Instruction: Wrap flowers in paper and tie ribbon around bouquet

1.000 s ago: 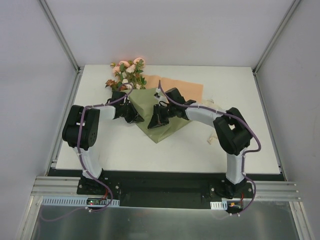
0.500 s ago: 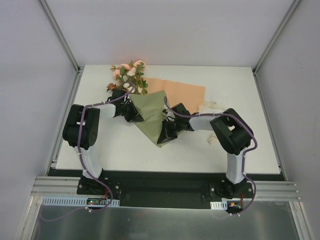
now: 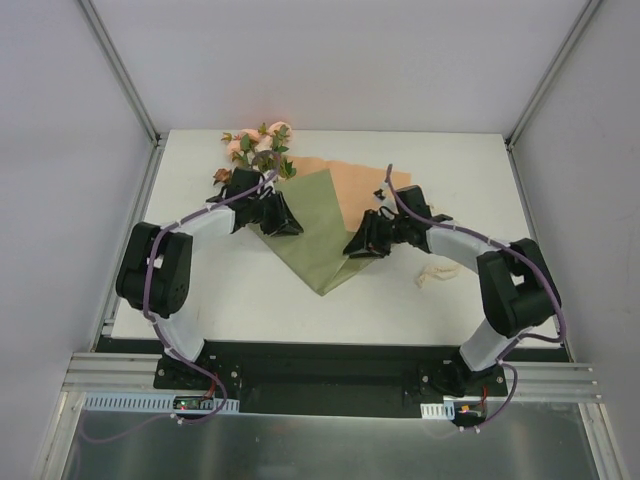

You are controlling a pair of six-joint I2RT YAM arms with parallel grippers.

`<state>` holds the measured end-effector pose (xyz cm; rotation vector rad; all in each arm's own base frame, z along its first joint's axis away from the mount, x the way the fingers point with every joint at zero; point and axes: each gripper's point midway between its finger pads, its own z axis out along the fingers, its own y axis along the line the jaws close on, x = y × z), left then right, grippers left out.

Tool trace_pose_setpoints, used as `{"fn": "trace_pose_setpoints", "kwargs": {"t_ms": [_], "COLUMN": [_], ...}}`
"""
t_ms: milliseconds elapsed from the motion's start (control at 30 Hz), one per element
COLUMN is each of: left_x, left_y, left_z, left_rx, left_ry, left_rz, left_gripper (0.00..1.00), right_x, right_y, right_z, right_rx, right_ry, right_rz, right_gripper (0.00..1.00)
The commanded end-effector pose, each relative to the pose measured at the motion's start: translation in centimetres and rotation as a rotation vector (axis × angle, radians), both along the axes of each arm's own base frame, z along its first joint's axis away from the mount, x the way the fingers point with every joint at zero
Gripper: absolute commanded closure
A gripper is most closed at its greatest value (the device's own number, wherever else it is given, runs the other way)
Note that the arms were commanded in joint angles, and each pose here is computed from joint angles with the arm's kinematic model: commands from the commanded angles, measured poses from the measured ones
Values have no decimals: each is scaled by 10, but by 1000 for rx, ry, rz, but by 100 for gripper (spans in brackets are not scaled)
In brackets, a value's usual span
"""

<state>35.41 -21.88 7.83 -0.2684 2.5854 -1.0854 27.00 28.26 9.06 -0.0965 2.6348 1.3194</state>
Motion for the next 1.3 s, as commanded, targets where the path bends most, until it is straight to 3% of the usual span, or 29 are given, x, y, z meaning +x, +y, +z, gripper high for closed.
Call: {"fn": "trace_pose_setpoints", "kwargs": {"t_ms": [0, 200, 333, 567, 933, 1267], "left_x": [-21, -40, -43, -42, -37, -40], "left_y": [-45, -93, -114, -127, -95, -73], "left_z": [38, 8, -6, -18, -66, -88], "left_rx": [-63, -85, -108, -124, 12, 64], "left_ry": [-67, -2, 30, 34, 121, 162], "left_rz": [-114, -207, -238, -228, -66, -11], "left_gripper": [79, 84, 85, 84, 86, 91], "right_x": [14, 18, 16, 31, 65, 72], "right_y": [-42, -75, -90, -102, -113, -120], "right_z": [1, -10, -21, -50, -65, -76], "right_rx": [-14, -25, -54, -49, -77, -102], "right_ry": [22, 26, 21, 27, -19, -11], "right_rz": [-144, -225, -263, -332, -485, -519], "right_gripper": [54, 28, 20, 20, 33, 33]}}
